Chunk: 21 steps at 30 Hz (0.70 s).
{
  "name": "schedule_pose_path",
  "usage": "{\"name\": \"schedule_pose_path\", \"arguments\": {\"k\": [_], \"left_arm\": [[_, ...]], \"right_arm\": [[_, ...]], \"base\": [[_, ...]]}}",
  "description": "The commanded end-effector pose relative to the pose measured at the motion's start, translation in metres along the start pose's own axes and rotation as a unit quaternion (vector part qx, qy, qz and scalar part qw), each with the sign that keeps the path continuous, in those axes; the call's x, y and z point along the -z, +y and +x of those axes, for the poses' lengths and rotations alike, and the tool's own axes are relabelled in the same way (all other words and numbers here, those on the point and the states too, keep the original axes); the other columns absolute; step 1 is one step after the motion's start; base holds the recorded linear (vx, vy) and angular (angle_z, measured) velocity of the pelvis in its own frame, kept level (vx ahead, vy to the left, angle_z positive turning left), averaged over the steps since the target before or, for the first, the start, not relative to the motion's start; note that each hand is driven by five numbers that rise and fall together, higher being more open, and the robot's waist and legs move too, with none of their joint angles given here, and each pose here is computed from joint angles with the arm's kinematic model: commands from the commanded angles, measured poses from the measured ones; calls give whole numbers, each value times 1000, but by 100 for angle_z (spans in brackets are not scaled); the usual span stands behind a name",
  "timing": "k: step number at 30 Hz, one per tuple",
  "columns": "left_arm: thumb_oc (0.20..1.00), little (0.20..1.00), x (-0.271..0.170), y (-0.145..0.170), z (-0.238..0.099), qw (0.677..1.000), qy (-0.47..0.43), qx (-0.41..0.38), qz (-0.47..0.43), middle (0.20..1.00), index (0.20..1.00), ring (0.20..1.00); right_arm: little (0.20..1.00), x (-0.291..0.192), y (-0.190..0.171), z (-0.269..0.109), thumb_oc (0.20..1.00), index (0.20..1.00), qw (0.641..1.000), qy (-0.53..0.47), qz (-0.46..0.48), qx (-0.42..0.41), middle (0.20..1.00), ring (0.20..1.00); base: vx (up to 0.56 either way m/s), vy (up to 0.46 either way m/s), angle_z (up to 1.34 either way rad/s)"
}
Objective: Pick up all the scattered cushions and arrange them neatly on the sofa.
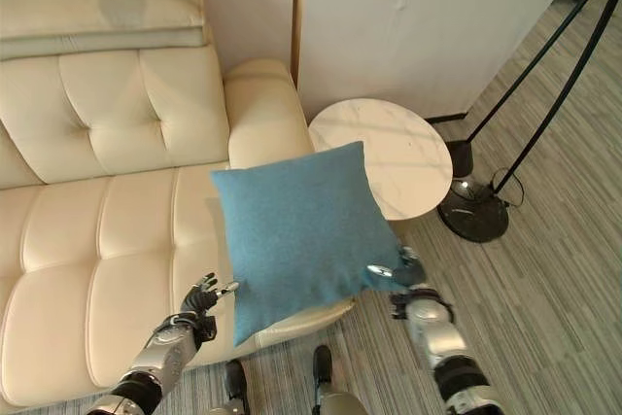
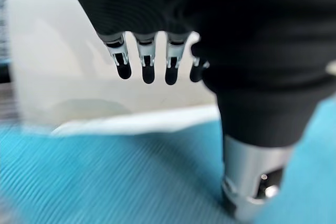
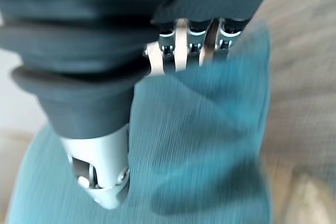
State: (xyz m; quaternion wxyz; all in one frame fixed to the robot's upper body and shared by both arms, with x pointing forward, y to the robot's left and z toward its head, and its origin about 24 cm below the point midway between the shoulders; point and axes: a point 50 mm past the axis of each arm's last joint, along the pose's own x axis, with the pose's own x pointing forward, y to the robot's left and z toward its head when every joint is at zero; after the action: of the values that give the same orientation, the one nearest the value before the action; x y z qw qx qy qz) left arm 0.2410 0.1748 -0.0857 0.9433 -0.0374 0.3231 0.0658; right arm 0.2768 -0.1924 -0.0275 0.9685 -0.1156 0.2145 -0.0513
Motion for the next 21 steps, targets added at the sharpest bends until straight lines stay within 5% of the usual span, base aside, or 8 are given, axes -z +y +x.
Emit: {"name": "schedule_pose_path", "arguments": {"k": [1,12,13,14,15,16,17,21], "left_arm": [[1000,1000,-29,-10,12,999,-29,1,21,1000,1000,1000],[950,950,-107,-81,4,978,-161,132,22,950,950,950],[846,846,-107,-88,-1,973,-164,159,3,846,846,846],[460,460,-108,-94,-5,969,-169,181,-16,460,460,460],[200,200,-104,-100,-9,964,-163,205,-39,200,200,200],[200,200,-102,-103,-11,960,-159,222,-64,200,200,200],[200,200,-99,-107,-15,954,-153,241,-86,200,200,200],[200,200,-90,-118,-22,939,-130,275,-161,200,200,200]], "right_arm": [[1000,-38,18,4,1000,1000,997,-73,11,-30,1000,1000],[1000,-87,71,-17,1000,1000,969,-174,69,-158,1000,1000],[1000,-81,74,-21,1000,1000,966,-168,87,-176,1000,1000],[1000,-76,75,-24,1000,1000,963,-163,102,-191,1000,1000],[1000,-64,74,-26,1000,1000,961,-146,119,-204,1000,1000],[953,-53,72,-28,953,953,959,-127,144,-207,953,953],[253,-38,70,-28,253,253,955,-97,190,-205,253,253],[200,-15,79,-27,200,200,915,-35,352,-195,200,200]], "base": [[0,0,0],[-50,-9,-1],[0,0,0],[0,0,0],[0,0,0],[0,0,0],[-6,7,4],[-8,10,3]]}}
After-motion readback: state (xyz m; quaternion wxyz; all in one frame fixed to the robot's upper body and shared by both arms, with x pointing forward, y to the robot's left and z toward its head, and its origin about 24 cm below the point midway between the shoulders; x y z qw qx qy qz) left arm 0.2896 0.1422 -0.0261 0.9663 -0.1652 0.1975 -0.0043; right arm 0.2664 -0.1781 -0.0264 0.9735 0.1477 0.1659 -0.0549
